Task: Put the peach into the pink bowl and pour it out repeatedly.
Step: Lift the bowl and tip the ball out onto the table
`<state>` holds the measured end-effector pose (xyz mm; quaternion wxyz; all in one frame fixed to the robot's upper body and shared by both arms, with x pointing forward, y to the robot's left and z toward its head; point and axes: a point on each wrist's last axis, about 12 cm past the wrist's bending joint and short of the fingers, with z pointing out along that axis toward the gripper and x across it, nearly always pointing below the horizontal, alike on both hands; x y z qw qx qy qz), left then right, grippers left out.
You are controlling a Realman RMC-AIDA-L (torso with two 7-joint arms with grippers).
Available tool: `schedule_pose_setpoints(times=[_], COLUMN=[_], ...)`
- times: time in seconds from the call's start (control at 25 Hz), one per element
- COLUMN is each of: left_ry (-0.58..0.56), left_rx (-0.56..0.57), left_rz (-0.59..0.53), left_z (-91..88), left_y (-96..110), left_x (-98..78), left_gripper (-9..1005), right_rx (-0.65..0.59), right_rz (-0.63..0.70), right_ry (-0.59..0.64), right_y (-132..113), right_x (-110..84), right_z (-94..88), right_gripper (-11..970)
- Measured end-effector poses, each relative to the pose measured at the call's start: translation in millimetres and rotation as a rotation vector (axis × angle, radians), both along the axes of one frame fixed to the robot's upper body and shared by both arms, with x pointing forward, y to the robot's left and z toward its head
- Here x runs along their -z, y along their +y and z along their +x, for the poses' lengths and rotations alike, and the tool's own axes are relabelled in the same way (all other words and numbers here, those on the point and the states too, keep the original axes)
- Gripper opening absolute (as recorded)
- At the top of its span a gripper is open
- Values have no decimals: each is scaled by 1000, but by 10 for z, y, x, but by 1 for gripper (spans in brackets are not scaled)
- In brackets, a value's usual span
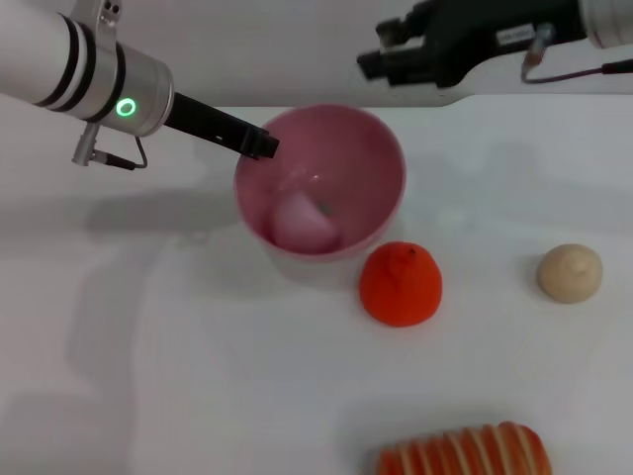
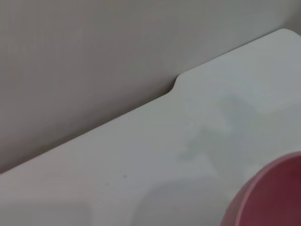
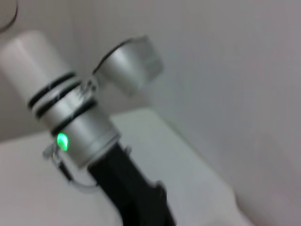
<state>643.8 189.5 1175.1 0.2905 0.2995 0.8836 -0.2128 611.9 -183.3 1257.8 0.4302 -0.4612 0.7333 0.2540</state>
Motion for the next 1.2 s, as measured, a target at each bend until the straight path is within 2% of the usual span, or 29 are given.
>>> schedule_pose_setpoints(times=[0.12, 0.28, 0.4, 0.52, 0.68, 0.72, 0.84, 0.92, 0.96, 1.04, 1.08, 1.2], left_ry=[-27, -68, -152, -250, -325, -408, -505, -529, -585, -602, -643, -662], left_rx=[3, 14, 56, 87, 112, 123, 124, 125, 133, 132, 122, 122], left_rz=[9, 12, -10, -44, -83, -135, -203, -218, -229, -229, -224, -227], left_z=[14, 35, 50, 39, 11, -25, -109, -137, -218, -237, -312, -351], left_y=[3, -4, -97, -199, -287, -381, -483, -511, -587, -602, -626, -620], left_x=[-1, -16, -7, 21, 47, 73, 134, 154, 228, 245, 316, 341], left_gripper=[48, 47, 47, 47, 47, 47, 47, 47, 47, 47, 47, 47], right_rx=[38, 128, 241, 377, 533, 570, 661, 716, 747, 809, 832, 890], right_rz=[147, 334, 495, 636, 692, 703, 720, 719, 719, 725, 729, 736], right_ry=[-77, -171, -258, -366, -513, -530, -553, -574, -589, -618, -625, -645], right_y=[-234, -689, -1108, -1468, -1797, -1858, -2013, -2101, -2148, -2239, -2275, -2369], right_x=[21, 228, 525, 891, 1218, 1284, 1438, 1512, 1544, 1597, 1615, 1648], right_z=[-38, -141, -293, -530, -881, -963, -1180, -1311, -1379, -1502, -1550, -1677], right_gripper=[417, 417, 417, 417, 418, 418, 418, 418, 418, 418, 418, 418])
